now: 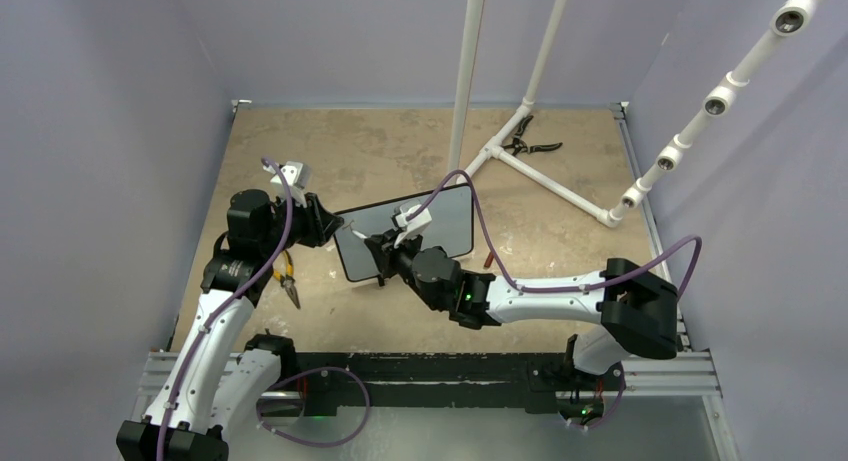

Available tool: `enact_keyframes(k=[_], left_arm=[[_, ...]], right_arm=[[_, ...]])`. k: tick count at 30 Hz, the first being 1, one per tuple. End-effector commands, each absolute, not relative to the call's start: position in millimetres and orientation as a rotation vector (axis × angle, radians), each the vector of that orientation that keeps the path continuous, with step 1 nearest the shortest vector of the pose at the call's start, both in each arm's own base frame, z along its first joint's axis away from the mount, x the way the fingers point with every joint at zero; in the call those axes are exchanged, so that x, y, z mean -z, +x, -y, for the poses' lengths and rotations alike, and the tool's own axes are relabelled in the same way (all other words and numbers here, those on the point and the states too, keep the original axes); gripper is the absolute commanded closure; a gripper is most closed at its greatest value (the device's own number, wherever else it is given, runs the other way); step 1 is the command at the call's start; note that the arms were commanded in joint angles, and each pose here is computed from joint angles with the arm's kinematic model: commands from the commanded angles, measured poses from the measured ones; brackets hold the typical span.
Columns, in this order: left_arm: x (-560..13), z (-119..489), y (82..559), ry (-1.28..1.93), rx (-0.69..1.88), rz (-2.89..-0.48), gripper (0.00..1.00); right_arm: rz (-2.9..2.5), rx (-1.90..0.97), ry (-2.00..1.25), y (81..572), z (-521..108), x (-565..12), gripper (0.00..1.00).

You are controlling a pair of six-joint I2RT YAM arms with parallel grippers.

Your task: Write a sentence on the whiteboard

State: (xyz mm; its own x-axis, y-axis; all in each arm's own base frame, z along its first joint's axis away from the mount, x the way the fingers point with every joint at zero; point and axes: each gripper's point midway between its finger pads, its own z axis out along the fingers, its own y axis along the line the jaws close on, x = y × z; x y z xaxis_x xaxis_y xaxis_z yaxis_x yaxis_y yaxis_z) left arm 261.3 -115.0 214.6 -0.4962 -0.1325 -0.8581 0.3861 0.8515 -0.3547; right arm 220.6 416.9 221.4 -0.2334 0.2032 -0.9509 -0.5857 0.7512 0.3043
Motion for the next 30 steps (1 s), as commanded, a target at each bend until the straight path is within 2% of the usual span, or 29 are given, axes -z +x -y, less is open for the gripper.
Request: enact_keyframes(k=[1,9,18,30], left_arm=[[-222.1,112.0,264.9,0.194,0.607,-1.958,0.88],[-222.4,111.7,265.1,0.193,0.604,-1.958,0.88],[-221.8,111.0,265.5,0.190,0.601,-1.960,0.88],[-221.8,111.2,265.4,0.192,0.601,-1.960,0.88]], right_arm=[[-1.675,-0.775,-0.294,217.8,-418.2,-218.8,1.00],[-1.705,-0.778,-0.310,214.0,-418.3,-207.9,1.00],[-1.605,-0.870,-0.340,201.5,-416.8,-233.7,1.00],[-1.593,-0.807,-0.197,216.1,-399.0,-244.7,1.00]])
